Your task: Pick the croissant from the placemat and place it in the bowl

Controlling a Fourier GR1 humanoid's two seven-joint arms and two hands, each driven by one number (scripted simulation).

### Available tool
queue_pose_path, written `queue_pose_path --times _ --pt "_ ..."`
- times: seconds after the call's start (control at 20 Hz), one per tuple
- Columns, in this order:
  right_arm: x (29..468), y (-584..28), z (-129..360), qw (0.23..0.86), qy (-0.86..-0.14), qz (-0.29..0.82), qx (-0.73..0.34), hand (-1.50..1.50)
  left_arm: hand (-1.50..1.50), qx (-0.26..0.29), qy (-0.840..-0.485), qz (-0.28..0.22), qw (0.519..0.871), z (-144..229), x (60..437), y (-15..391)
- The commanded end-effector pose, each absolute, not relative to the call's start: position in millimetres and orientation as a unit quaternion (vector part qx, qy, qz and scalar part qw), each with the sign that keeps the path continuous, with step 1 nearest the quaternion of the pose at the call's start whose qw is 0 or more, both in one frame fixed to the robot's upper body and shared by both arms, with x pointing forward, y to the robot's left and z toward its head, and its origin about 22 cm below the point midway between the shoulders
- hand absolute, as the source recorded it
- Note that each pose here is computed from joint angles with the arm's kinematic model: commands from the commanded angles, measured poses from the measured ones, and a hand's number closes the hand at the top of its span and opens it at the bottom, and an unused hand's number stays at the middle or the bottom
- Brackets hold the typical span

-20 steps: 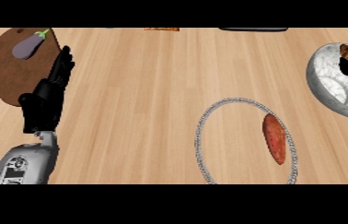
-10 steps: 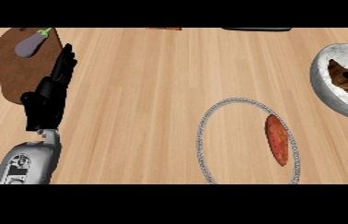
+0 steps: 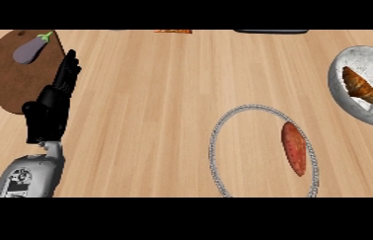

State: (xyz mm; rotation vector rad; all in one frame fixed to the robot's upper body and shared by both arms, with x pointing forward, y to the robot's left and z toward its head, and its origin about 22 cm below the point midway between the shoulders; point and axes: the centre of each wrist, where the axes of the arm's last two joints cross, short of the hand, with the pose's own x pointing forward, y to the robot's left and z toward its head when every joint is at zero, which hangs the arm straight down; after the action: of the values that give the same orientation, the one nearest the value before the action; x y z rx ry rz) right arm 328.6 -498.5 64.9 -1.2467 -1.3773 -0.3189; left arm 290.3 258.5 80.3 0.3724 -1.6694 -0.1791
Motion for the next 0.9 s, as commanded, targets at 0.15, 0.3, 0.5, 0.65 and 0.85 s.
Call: queue_pose_path --times 0.15,0.3,0.5,0.65,0.85 --pt "288.2 -523.4 44.6 0.577 -0.630 -0.174 -0.490 -1.50 0.00 0.173 -0.733 -0.070 0.654 91.8 293.4 264.0" --pt "262.8 -543.8 50.1 0.571 -0.653 -0.182 -0.464 -1.50 0.00 0.182 -0.725 -0.072 0.660 91.1 287.8 259.1" --pt "229.6 -547.4 30.8 0.582 -0.673 -0.169 -0.424 -1.50 0.00 0.184 -0.724 -0.067 0.661 65.5 285.3 274.8" --pt "222.3 -536.1 33.8 0.595 -0.673 -0.151 -0.413 -1.50 0.00 0.189 -0.719 -0.069 0.665 80.2 284.8 270.6" --pt "190.4 -515.5 7.8 0.584 -0.687 -0.153 -0.405 -1.50 0.00 0.185 -0.723 -0.064 0.663 77.6 287.0 269.2"
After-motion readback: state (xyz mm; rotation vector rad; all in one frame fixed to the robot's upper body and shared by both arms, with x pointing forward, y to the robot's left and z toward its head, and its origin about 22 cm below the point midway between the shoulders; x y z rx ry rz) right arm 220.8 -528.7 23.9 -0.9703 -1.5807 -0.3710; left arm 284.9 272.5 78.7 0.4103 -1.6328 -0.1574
